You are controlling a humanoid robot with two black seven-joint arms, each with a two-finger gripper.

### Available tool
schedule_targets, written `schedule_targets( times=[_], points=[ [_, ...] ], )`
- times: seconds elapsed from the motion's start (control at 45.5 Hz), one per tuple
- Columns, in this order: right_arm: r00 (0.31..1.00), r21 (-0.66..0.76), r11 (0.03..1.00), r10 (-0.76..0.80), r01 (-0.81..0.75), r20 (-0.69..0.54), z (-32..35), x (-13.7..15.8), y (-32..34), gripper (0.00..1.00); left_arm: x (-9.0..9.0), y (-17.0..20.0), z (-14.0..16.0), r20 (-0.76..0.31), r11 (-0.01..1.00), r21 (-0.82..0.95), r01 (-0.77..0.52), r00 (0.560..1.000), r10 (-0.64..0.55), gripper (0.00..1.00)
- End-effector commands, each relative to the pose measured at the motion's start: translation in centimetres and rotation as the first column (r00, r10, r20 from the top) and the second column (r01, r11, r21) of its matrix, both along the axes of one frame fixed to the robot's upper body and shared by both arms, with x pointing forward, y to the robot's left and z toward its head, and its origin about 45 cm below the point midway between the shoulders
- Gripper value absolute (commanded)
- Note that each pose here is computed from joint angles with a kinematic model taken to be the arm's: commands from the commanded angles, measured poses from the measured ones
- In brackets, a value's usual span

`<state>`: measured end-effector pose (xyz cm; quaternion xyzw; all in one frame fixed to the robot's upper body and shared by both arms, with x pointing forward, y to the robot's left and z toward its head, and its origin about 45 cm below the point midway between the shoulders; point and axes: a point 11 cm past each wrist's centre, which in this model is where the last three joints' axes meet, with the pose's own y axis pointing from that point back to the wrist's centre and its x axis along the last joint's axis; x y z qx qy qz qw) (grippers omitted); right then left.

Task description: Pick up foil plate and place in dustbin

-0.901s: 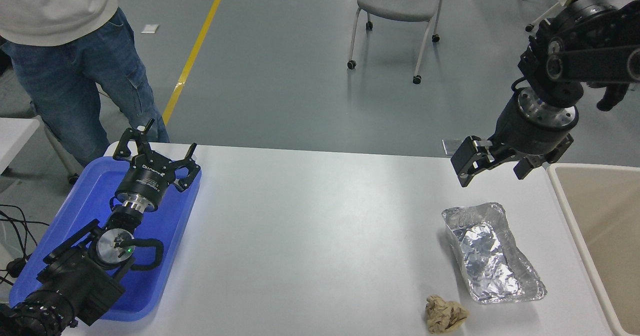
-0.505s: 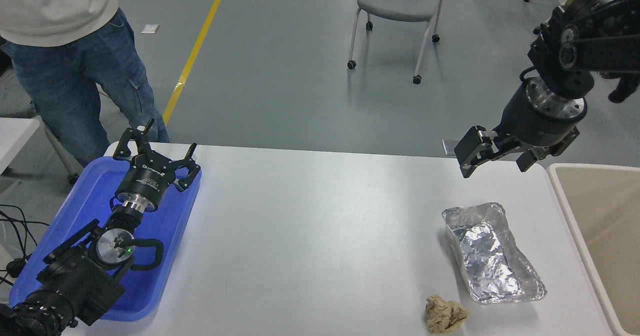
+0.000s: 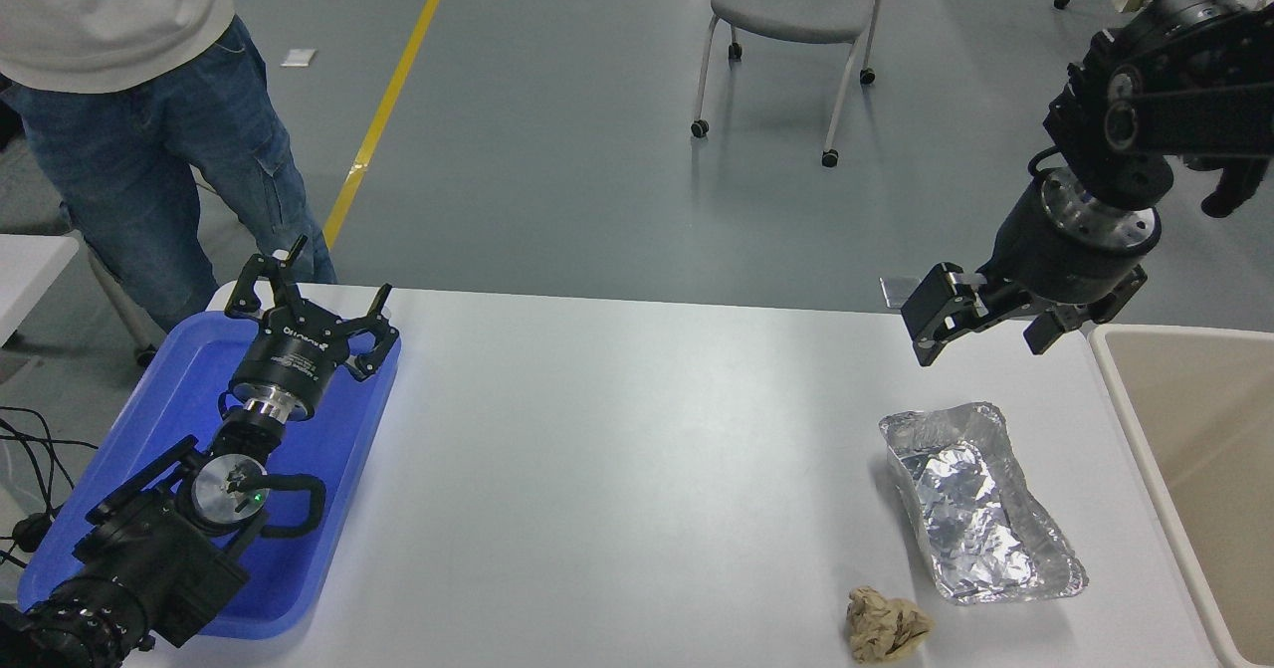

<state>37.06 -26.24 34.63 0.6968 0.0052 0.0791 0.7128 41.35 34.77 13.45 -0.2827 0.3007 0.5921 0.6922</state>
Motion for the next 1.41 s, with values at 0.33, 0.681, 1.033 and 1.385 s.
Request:
schedule_targets(
  times=[0.33, 0.681, 1.033, 1.385],
  points=[
    [0.999, -0.025, 0.999, -0.033, 0.033, -0.01, -0.3, -0.3, -1.5, 1.0, 0.0, 0.0, 0.0, -0.001, 1.0, 0.001, 0.0, 1.0, 0.0, 1.0],
    [0.992, -0.009, 0.996, -0.084, 0.083, -0.094, -3.7, -1.5, -3.2, 1.0, 0.0, 0.0, 0.0, -0.001, 1.0, 0.001, 0.0, 1.0, 0.0, 1.0],
    [0.988, -0.044, 0.992, -0.123, 0.12, -0.089, -8.1, -2.9, -8.7, 1.0, 0.0, 0.0, 0.0, -0.001, 1.0, 0.0, -0.001, 1.0, 0.001, 1.0],
    [0.99, -0.121, 0.983, 0.136, -0.138, -0.025, -14.2, -3.0, -10.5, 1.0, 0.0, 0.0, 0.0, -0.001, 1.0, 0.0, -0.001, 1.0, 0.001, 1.0]
  ],
)
